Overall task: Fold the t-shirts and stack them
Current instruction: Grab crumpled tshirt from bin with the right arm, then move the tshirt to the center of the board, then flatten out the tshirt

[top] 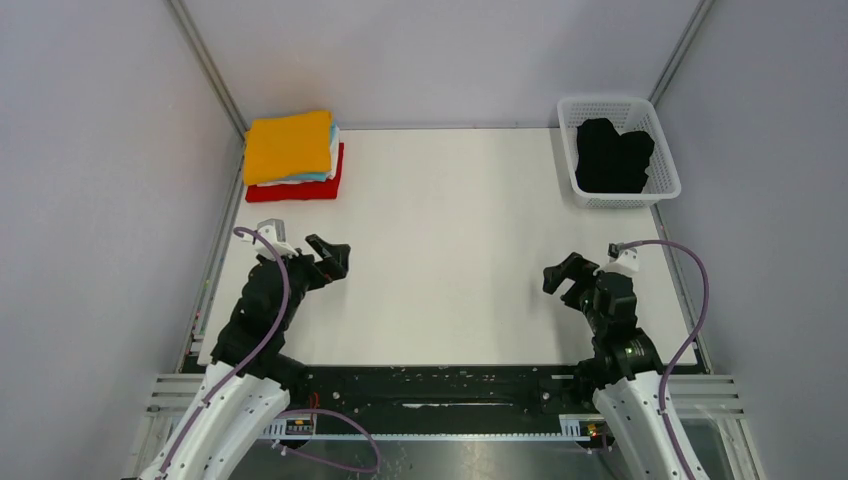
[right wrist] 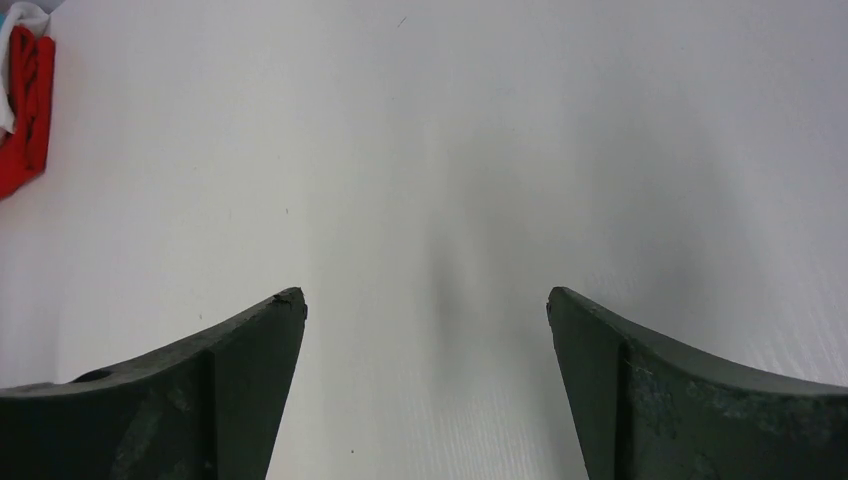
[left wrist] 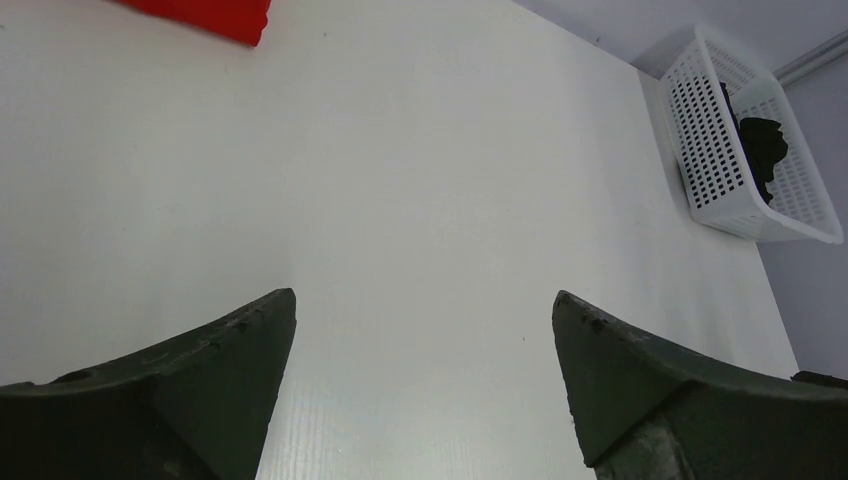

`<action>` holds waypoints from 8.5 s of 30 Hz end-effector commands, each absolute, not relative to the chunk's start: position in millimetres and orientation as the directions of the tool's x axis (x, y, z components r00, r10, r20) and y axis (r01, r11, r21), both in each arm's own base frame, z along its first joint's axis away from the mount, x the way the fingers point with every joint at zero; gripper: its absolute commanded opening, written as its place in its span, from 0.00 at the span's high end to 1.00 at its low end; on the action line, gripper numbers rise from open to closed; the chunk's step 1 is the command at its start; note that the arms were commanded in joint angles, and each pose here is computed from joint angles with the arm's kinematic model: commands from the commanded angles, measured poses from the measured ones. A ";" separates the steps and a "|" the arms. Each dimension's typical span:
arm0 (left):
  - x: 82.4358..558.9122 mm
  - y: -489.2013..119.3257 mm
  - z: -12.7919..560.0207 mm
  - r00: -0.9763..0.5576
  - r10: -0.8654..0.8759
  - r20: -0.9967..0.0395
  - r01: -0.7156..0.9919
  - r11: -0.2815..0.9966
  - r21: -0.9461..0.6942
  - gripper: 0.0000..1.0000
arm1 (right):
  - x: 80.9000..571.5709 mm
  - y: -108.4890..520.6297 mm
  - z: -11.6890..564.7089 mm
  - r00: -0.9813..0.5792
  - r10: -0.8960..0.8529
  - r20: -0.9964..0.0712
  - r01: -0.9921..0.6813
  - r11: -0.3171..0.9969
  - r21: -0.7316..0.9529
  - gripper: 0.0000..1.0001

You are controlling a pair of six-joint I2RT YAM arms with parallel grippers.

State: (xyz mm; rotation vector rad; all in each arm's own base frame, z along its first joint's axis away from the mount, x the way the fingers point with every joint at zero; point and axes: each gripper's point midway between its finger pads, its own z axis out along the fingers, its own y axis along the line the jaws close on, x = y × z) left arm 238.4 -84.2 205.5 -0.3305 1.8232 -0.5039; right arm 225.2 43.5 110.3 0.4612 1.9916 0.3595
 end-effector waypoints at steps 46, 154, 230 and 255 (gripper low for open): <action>274.8 -83.4 198.7 -0.322 -0.393 -0.861 -0.039 0.915 -0.403 0.01 | 616.1 -212.4 137.6 -0.558 0.224 -0.799 0.499 0.860 -0.107 0.00; 194.9 -127.4 99.3 -0.723 -0.473 -0.503 -0.115 0.800 -0.588 0.03 | 303.0 16.4 123.5 -0.632 0.247 -0.734 0.349 0.937 0.015 0.37; 338.2 -49.4 283.3 -0.195 -0.387 -0.901 -0.257 0.907 -0.334 1.00 | 267.8 83.0 234.7 -0.436 0.279 -0.855 0.015 0.953 0.303 0.79; 237.1 -112.4 103.6 -0.715 -0.502 -0.486 -0.228 0.825 -0.517 0.01 | 312.4 76.7 119.0 -0.634 0.324 -0.702 0.196 0.946 0.259 0.02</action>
